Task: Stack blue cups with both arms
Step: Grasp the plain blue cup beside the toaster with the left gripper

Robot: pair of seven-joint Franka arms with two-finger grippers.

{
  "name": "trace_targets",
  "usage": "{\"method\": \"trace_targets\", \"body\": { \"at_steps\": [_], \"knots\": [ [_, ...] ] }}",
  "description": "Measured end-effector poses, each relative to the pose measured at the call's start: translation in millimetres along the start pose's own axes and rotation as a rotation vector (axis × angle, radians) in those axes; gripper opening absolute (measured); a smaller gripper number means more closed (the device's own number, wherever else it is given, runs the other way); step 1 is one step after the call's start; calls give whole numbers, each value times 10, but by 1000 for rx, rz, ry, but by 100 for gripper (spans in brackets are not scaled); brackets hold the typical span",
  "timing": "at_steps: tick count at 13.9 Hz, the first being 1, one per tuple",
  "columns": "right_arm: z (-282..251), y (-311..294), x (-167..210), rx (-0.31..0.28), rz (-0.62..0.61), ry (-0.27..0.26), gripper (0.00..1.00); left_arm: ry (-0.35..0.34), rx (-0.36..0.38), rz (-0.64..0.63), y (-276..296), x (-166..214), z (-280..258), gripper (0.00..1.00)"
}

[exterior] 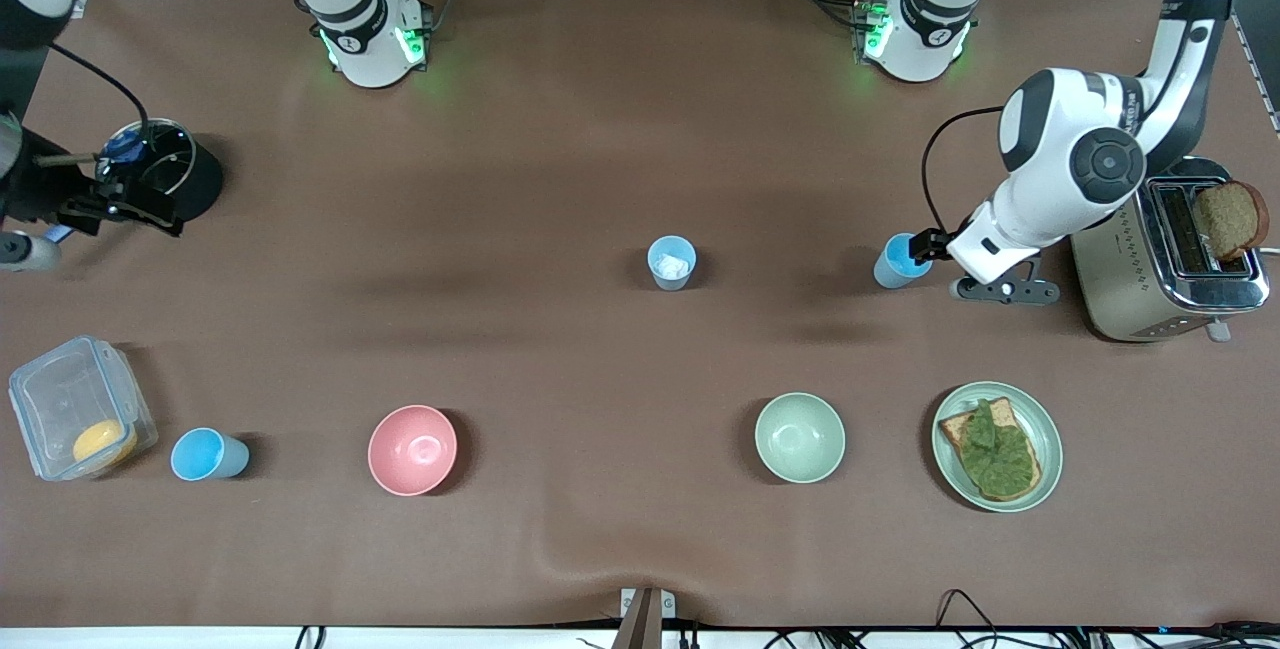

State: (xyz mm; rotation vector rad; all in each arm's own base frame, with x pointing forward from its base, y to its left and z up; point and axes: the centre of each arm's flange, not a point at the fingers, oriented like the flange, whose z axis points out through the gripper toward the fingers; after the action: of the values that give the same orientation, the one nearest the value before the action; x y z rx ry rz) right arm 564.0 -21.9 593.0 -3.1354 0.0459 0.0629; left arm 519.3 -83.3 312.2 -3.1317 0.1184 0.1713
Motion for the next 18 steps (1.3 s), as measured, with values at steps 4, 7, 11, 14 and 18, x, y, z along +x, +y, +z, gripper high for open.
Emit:
{"method": "trace_targets", "body": {
  "at_steps": [4, 7, 11, 14, 18],
  "knots": [
    [-115, -7, -125, 3, -3, 12, 100, -15, -6, -11, -78, -83, 303, 100],
    [-77, 23, -132, 1, 2, 5, 100, -56, -8, -13, -92, -164, 516, 100],
    [-68, 32, -135, 1, 5, 2, 100, -65, -10, -16, -134, -187, 587, 100],
    [-96, 29, -131, 1, 5, 10, 100, -63, -15, 49, -165, -177, 638, 81],
    [-96, 28, -130, -6, 4, 10, 100, -66, -19, 56, -215, -167, 693, 56]
  ]
}}
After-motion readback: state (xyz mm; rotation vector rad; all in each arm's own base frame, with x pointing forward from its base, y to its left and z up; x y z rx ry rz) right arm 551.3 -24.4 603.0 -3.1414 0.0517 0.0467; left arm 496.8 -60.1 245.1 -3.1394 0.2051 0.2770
